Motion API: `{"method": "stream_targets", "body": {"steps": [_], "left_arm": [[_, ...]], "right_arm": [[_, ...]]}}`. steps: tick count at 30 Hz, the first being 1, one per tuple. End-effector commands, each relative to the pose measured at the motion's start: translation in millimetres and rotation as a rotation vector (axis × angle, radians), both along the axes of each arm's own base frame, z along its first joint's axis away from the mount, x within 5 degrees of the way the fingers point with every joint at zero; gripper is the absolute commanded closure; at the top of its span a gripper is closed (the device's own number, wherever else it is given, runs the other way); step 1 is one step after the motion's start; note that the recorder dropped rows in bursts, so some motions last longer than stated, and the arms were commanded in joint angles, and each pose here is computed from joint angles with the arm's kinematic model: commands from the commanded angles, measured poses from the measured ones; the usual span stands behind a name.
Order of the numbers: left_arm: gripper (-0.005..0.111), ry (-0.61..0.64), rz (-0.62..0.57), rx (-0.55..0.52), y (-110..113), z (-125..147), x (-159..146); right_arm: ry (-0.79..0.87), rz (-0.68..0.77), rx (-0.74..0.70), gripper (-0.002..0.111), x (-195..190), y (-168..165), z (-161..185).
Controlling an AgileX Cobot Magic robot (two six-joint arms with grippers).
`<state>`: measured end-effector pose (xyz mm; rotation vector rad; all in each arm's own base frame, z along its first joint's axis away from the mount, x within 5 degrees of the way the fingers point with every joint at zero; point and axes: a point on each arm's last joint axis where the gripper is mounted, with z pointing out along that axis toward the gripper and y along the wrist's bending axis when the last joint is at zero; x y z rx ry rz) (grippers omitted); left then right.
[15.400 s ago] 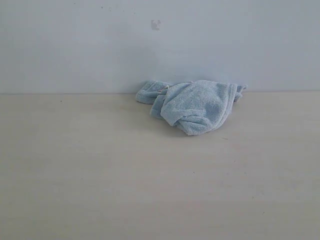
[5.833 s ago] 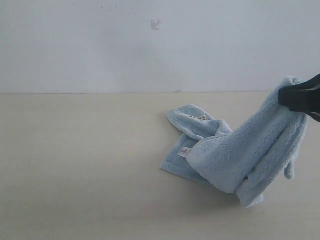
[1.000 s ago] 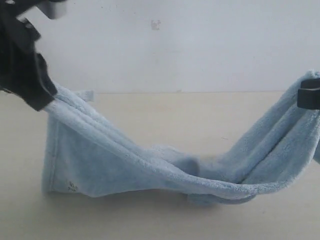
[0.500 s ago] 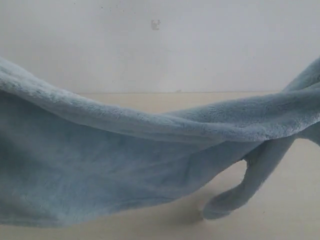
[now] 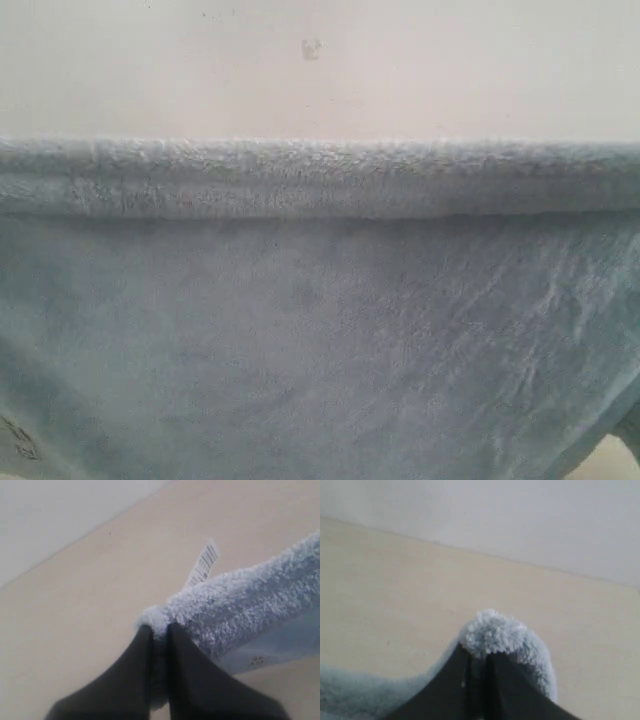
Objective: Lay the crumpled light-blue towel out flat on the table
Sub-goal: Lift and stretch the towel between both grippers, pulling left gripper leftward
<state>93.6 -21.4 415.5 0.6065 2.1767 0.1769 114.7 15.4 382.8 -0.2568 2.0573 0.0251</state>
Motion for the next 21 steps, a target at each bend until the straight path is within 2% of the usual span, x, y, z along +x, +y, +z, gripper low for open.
{"method": "stream_targets", "body": {"steps": [1,4,9,16,21], "left_arm": [[0.103,0.086,0.058,0.041,-4.1,-36.4,12.9],[0.103,0.121,0.031,-0.005,-8.3,-48.6,9.9],[0.103,0.066,0.031,-0.069,-1.2,-41.5,-4.8],[0.103,-0.039,0.019,-0.212,18.6,-32.4,-46.2],[0.103,-0.066,-0.005,-0.289,29.4,-33.4,-72.8]], "right_arm": [[0.106,-0.012,-0.025,0.104,30.2,1.8,-13.2],[0.090,-0.010,-0.011,0.104,29.2,2.4,-11.4],[0.055,0.002,0.022,0.104,10.4,2.6,-4.3],[-0.061,0.014,0.053,0.104,-34.6,-0.7,9.2],[-0.045,0.030,0.058,0.104,-58.6,-1.8,7.0]]}}
